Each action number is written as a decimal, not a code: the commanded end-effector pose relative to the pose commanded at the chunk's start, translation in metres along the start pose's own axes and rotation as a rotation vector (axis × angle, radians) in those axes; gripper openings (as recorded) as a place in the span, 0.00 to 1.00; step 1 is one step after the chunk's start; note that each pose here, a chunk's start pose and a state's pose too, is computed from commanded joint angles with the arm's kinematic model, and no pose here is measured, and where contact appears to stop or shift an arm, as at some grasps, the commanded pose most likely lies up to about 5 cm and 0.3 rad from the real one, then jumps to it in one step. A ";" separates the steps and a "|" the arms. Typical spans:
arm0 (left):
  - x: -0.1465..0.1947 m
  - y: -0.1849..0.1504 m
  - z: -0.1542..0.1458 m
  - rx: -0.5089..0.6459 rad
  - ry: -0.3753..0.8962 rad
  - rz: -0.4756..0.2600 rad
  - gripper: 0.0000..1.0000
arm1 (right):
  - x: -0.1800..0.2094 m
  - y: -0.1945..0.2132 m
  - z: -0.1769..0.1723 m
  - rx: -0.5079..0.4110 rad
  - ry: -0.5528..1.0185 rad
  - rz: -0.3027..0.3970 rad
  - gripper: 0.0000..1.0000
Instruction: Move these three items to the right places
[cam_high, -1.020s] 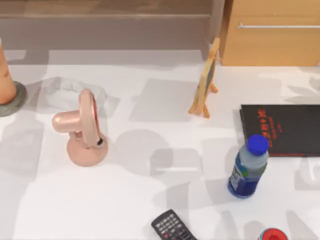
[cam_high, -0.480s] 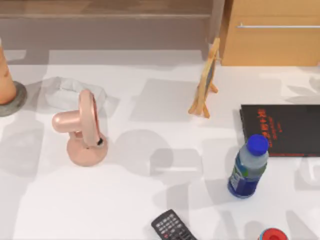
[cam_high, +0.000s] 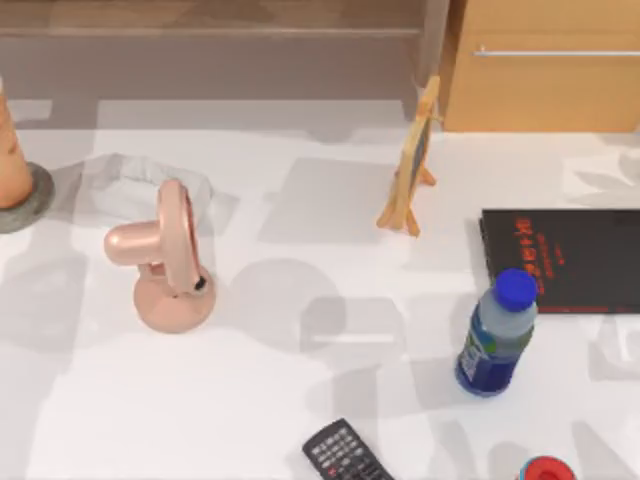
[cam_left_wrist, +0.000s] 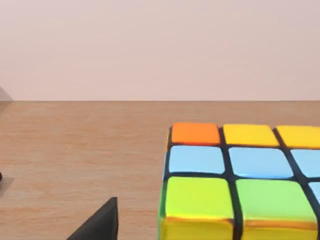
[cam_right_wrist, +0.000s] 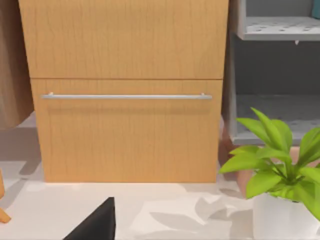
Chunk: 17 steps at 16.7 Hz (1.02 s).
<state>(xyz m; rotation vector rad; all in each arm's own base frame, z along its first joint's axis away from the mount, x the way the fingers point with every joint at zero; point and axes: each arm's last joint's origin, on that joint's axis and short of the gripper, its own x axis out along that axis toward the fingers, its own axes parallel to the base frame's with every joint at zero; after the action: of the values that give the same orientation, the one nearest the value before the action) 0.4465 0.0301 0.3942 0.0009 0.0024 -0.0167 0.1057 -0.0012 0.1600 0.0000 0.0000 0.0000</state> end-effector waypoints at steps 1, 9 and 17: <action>-0.003 0.000 0.001 0.000 -0.003 0.000 1.00 | 0.000 0.000 0.000 0.000 0.000 0.000 1.00; -0.015 -0.002 -0.001 -0.001 0.000 -0.006 1.00 | 0.000 0.000 0.000 0.000 0.000 0.000 1.00; -0.089 -0.010 0.024 -0.007 -0.066 0.009 1.00 | 0.000 0.000 0.000 0.000 0.000 0.000 1.00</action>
<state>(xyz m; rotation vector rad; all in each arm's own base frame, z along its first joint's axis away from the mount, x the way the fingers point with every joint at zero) 0.3572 0.0221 0.4184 -0.0071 -0.0632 -0.0080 0.1057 -0.0012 0.1600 0.0000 0.0000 0.0000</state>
